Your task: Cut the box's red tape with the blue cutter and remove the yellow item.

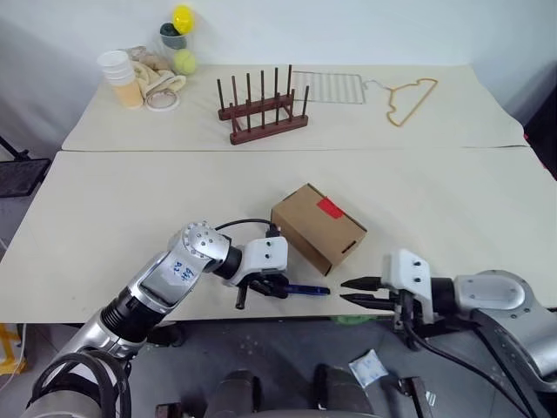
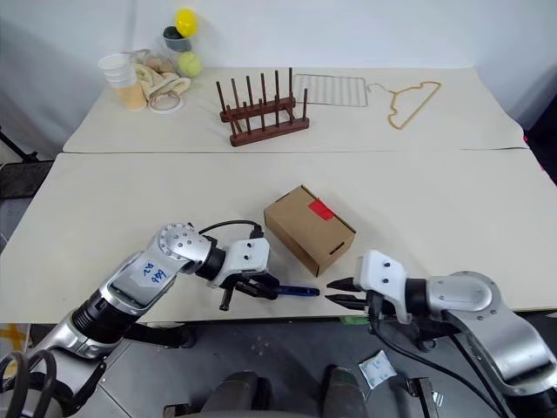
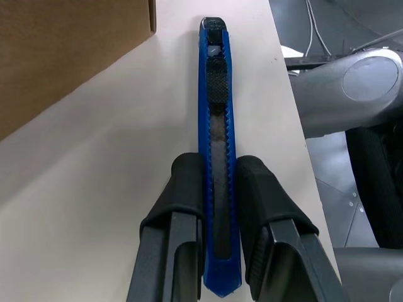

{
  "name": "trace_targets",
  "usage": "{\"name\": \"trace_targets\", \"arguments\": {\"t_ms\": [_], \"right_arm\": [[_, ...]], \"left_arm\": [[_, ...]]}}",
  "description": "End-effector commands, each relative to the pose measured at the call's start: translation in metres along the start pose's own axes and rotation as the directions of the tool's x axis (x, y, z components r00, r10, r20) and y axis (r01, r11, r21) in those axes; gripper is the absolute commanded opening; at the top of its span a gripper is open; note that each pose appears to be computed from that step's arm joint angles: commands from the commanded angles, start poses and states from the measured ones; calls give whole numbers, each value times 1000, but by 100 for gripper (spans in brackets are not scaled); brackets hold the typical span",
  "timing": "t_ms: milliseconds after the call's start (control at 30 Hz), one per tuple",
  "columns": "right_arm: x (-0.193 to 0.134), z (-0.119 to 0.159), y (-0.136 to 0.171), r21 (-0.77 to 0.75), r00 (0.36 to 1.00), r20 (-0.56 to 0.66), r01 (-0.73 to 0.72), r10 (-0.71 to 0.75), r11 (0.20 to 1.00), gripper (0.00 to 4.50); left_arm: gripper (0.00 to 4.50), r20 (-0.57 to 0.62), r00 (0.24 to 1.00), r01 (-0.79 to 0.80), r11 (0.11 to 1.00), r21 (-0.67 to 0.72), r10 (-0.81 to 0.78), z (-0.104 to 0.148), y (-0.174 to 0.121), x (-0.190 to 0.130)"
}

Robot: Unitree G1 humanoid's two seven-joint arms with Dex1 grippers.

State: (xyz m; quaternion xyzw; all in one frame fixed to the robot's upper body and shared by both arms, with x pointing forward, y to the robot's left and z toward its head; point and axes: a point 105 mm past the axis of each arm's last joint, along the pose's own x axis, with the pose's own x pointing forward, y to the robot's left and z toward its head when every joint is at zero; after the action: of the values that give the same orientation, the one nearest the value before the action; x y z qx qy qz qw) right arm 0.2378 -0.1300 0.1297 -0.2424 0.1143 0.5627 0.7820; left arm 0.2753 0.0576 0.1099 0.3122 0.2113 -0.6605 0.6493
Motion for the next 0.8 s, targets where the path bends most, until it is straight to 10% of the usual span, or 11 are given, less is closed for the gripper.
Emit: {"name": "trace_targets", "arguments": {"t_ms": [33,800], "right_arm": [[8,-2,-4,-7,1000,-25,16,-17,1000,2],[50,-8,2,-24,993,-85,-80,77,997,2]], "left_arm": [[47,-47,998,45,999,-17,-46,-4,-11,12],[47,-76,997,20,999,-40,-23,-6,-7,17]]}}
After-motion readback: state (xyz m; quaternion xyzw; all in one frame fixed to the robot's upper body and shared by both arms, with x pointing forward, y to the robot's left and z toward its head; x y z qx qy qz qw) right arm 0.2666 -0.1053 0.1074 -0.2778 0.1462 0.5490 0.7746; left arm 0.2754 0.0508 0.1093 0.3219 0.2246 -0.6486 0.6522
